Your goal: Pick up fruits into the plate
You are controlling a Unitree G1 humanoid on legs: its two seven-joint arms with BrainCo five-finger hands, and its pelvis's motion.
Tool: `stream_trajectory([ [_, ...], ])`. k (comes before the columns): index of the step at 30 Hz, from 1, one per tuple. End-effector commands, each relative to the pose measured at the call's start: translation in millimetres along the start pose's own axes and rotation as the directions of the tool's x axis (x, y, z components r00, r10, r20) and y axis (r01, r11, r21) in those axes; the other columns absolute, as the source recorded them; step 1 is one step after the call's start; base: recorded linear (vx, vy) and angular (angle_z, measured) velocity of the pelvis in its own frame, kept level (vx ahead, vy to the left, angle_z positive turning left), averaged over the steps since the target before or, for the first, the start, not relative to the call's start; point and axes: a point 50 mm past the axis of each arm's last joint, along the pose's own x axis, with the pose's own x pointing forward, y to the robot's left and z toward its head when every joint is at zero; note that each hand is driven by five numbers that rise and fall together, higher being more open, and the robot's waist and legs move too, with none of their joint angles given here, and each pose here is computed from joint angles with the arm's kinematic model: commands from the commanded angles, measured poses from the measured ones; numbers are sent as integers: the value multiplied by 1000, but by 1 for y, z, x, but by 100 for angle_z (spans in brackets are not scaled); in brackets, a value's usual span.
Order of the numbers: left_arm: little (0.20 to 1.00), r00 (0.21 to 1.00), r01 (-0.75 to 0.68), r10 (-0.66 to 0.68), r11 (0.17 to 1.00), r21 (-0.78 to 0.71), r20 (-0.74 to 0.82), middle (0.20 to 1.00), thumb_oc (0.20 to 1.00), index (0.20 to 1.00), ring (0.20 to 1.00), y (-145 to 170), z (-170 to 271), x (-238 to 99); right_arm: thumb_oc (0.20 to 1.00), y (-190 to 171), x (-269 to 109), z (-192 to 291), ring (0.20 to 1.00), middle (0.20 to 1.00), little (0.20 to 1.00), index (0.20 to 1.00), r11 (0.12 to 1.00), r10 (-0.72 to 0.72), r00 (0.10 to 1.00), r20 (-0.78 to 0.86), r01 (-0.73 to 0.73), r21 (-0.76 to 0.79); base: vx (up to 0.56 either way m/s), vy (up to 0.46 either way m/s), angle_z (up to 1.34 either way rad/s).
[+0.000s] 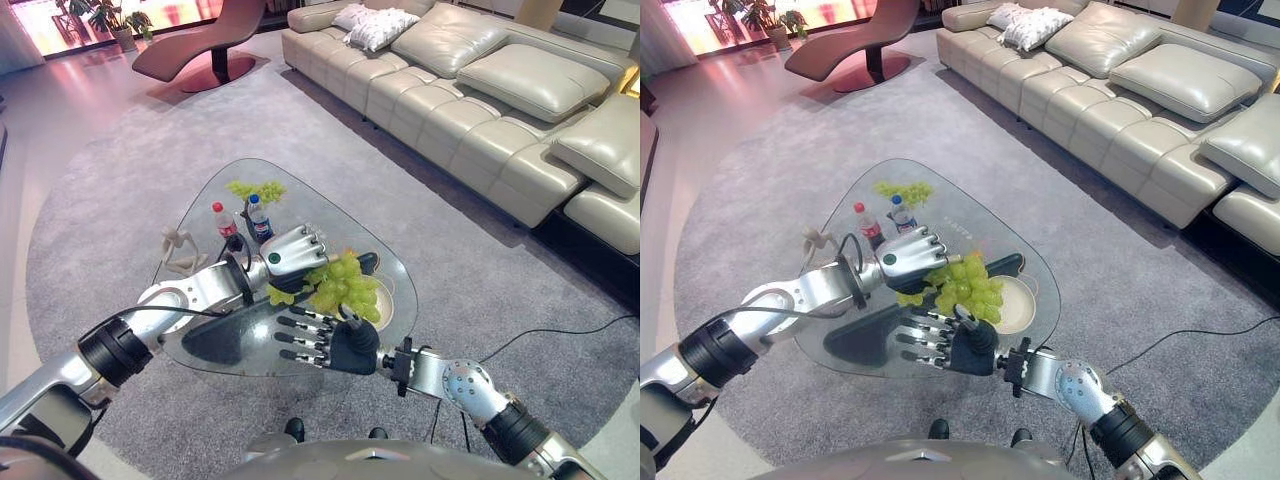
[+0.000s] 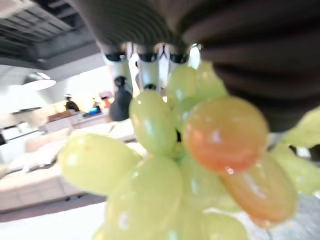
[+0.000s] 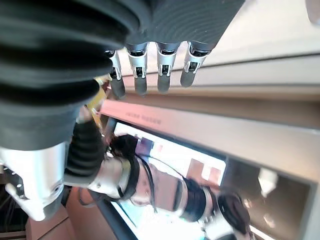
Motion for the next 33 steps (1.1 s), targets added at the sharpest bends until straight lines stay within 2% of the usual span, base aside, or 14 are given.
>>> stream_trajectory([
  [1, 200, 965, -225, 234, 971, 80, -121, 200, 200, 200, 200, 54, -40, 2, 1000, 4, -5, 19, 1000, 1000, 1000, 1000, 997, 69, 989, 130, -63, -54, 0, 0, 0],
  [11, 200, 930, -289, 301, 953, 87, -209, 200, 200, 200, 200, 65, -57, -1, 1000, -19, -5, 7, 1000, 1000, 1000, 1000, 995, -9, 962, 271, -20, 101, 0, 0, 0],
  [23, 200, 948, -288, 289, 957, 29, -130, 200, 200, 200, 200, 68, -39, 15, 1000, -17, 8, 5, 1000, 1000, 1000, 1000, 984, -3, 936, 351, -60, 169, 3, 4, 4],
  [33, 200, 978, -204, 202, 977, -63, -50, 200, 200, 200, 200, 55, -20, 19, 1000, -4, 11, 18, 1000, 1000, 1000, 1000, 974, 69, 890, 450, -158, 164, 0, 0, 0],
])
